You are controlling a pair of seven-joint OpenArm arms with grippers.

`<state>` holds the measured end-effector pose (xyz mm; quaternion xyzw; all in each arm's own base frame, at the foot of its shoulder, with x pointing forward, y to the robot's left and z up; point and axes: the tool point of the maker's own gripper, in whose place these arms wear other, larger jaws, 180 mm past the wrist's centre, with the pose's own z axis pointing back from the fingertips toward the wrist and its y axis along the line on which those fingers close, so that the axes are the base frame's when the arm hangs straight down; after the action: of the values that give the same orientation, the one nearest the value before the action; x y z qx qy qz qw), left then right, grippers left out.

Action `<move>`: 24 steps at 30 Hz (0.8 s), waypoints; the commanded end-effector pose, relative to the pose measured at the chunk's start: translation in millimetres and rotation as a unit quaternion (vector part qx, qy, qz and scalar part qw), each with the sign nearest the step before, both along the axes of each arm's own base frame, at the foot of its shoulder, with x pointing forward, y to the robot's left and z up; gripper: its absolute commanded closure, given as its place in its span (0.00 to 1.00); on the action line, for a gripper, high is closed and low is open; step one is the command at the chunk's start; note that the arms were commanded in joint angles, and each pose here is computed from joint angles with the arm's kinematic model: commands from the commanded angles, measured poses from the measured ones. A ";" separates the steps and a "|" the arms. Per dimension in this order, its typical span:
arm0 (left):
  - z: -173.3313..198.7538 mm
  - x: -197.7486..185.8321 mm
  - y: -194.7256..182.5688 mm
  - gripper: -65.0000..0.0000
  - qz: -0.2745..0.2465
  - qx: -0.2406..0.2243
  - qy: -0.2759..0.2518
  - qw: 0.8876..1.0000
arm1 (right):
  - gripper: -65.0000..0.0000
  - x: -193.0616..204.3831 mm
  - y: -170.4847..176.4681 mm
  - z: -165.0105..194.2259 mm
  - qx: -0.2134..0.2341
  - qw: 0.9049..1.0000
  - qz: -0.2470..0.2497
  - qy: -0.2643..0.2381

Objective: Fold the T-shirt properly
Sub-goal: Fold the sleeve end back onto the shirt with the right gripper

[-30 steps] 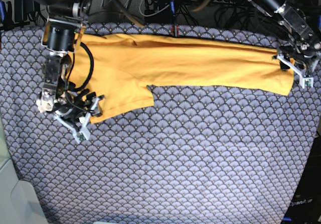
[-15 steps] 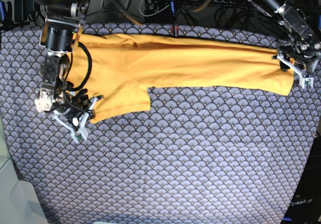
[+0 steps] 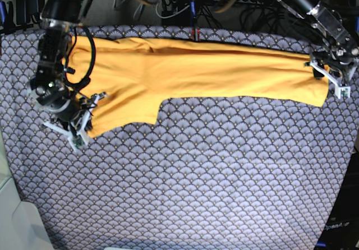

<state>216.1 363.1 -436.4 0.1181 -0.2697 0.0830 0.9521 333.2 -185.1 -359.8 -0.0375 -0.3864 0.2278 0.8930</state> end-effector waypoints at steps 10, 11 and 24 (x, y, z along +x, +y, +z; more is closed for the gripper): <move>-21.3 -34.3 -0.3 0.42 0.008 0.005 0.094 0.996 | 1.00 -57.2 30.3 27.0 0.002 0.998 0.050 -0.031; -21.3 -34.3 -0.3 0.42 0.008 0.005 0.094 0.996 | 1.00 -65.2 35.7 24.8 0.005 0.998 0.062 -0.025; -18.3 -35.2 8.4 0.42 0.009 0.012 0.096 0.995 | 1.00 -120.7 36.5 13.4 0.088 0.988 0.122 0.016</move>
<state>215.9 366.3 -435.6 0.1188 -0.2677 0.0784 0.9529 208.9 -149.3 -355.1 0.0894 -0.3759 0.3022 0.8714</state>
